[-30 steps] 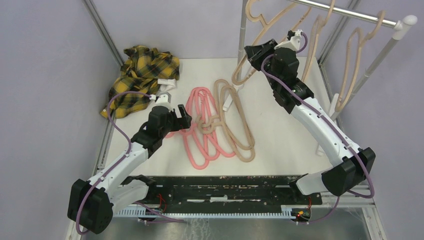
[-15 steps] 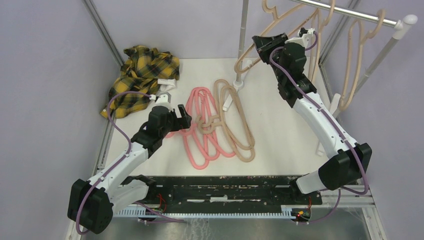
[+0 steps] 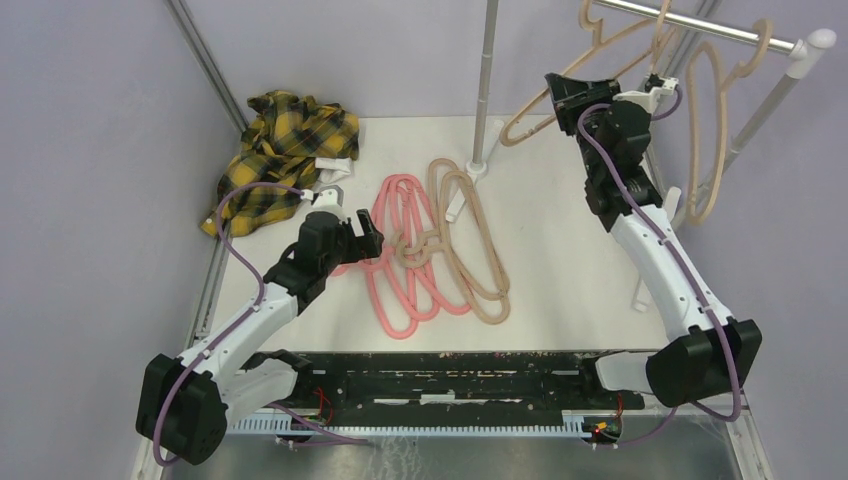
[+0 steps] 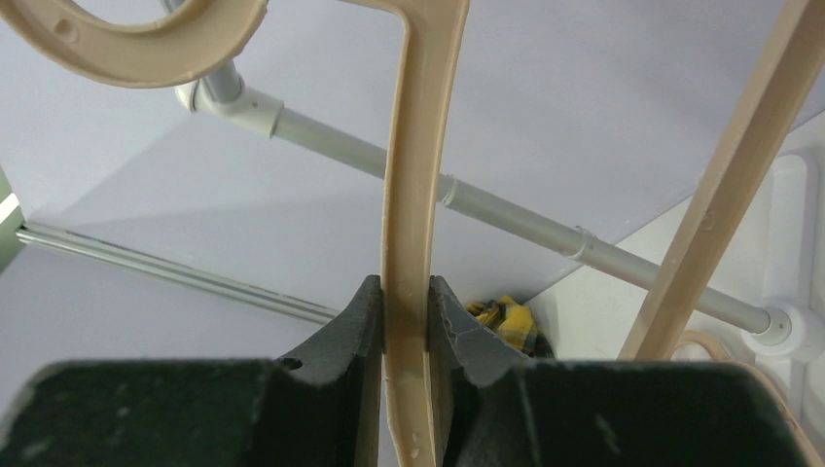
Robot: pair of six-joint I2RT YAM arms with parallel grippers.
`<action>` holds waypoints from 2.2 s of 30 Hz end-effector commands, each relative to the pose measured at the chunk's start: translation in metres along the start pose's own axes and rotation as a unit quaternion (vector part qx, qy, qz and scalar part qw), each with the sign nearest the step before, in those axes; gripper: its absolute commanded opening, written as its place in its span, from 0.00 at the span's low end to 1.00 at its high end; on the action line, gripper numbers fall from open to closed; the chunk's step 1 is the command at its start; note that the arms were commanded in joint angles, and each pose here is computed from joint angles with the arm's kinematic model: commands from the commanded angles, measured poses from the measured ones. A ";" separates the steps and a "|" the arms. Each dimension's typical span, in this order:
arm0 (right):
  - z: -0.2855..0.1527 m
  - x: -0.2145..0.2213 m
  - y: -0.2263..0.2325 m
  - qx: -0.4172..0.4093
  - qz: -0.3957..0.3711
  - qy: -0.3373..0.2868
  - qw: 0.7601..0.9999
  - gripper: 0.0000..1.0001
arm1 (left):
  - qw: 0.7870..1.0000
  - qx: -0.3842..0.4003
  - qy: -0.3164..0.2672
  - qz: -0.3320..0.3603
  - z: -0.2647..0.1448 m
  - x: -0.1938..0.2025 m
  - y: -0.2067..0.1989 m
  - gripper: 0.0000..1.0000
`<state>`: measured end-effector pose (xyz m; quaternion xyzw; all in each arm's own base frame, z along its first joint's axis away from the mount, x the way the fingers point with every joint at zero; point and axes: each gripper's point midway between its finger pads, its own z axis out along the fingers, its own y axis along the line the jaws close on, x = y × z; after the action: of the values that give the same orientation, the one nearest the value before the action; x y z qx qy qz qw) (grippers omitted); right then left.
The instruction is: Organize the hangers
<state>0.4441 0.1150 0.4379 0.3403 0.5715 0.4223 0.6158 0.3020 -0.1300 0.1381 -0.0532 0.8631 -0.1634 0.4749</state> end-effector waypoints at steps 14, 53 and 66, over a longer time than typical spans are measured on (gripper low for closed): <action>-0.038 -0.051 -0.020 0.041 0.023 -0.052 0.998 0.33 | 1.000 -0.001 -0.008 -0.015 0.001 -0.004 -0.002 0.99; -0.108 0.018 0.086 -0.153 -0.344 0.193 0.906 0.70 | 1.000 -0.003 0.004 -0.018 0.009 0.005 0.000 0.99; -0.135 0.219 -0.049 -0.067 -0.433 0.447 0.780 0.62 | 1.000 -0.012 0.006 -0.015 0.009 0.006 0.003 0.99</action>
<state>0.3282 0.2756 0.3389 -0.1725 0.8110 0.2972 0.4734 0.2998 -0.1289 0.1193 -0.0520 0.8775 -0.1514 0.4521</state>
